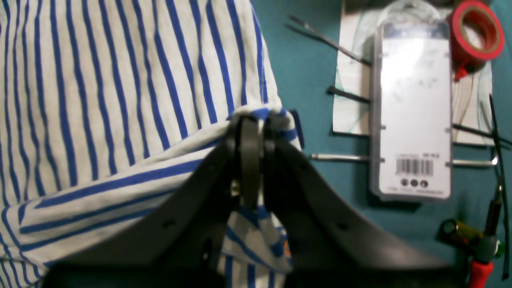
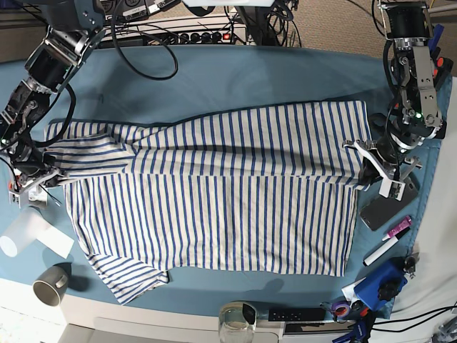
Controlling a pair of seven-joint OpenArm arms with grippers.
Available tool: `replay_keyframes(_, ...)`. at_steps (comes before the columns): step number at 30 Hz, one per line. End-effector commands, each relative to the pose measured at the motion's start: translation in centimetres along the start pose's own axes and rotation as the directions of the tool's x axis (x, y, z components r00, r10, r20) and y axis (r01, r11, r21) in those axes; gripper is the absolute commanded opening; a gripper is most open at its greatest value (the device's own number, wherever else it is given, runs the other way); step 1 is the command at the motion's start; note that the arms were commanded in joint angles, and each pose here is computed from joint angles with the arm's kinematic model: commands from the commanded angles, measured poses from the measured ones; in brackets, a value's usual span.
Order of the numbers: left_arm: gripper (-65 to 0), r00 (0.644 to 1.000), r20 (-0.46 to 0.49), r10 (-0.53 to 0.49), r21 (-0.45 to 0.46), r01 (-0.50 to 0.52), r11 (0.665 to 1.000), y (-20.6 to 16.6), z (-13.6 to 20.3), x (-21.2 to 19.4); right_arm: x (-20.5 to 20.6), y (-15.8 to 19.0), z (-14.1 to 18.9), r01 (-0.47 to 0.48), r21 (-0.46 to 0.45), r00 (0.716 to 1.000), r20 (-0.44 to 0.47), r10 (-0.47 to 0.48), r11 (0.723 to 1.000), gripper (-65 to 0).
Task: Fold the T-shirt properly
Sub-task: 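Lower the folded edge onto the shirt and open both grippers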
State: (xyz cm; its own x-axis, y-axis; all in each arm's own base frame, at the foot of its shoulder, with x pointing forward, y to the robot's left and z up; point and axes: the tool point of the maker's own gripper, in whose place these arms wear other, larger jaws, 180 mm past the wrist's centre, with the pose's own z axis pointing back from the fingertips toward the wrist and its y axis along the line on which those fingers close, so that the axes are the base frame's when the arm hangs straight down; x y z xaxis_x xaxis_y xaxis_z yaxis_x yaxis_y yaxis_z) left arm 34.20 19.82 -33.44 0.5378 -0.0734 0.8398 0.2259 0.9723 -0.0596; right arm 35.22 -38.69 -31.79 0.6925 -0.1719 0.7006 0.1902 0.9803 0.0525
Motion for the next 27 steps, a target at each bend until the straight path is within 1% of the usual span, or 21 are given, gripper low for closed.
replay_keyframes(1, -65.0, 0.997, 0.071, -0.016, 0.009, 0.015, 1.0, 0.5, 0.3, 2.2, 2.3, -0.8, 0.9, -0.012, -0.021, 0.998, 0.06, 0.014, 1.0, -65.0)
replay_keyframes(3, -65.0, 0.995, 0.099, -0.016, 0.009, 0.015, 1.0, 0.5, 0.4, 2.7, 2.2, -0.8, 0.9, -0.013, -0.021, 0.998, 0.056, 0.014, 1.0, -65.0)
replay_keyframes(14, -65.0, 0.995, 0.094, -0.015, 0.008, 0.014, 1.0, 0.5, 0.4, 2.4, 2.1, -0.8, 0.9, -0.013, -0.021, 0.999, 0.048, 0.014, 1.0, -65.0)
replay_keyframes(19, -65.0, 0.989, 0.148, -0.016, 0.008, 0.015, 1.0, 0.5, 0.5, 3.4, 2.1, -0.8, 0.9, -0.013, -0.021, 0.999, 0.048, 0.014, 1.0, -65.0)
replay_keyframes(27, -65.0, 0.99, 0.142, -0.006, 0.004, 0.005, 1.0, 0.1, 0.3, 3.2, 2.1, -0.9, 0.9, -0.013, -0.023, 0.999, 0.048, 0.014, 1.0, -65.0)
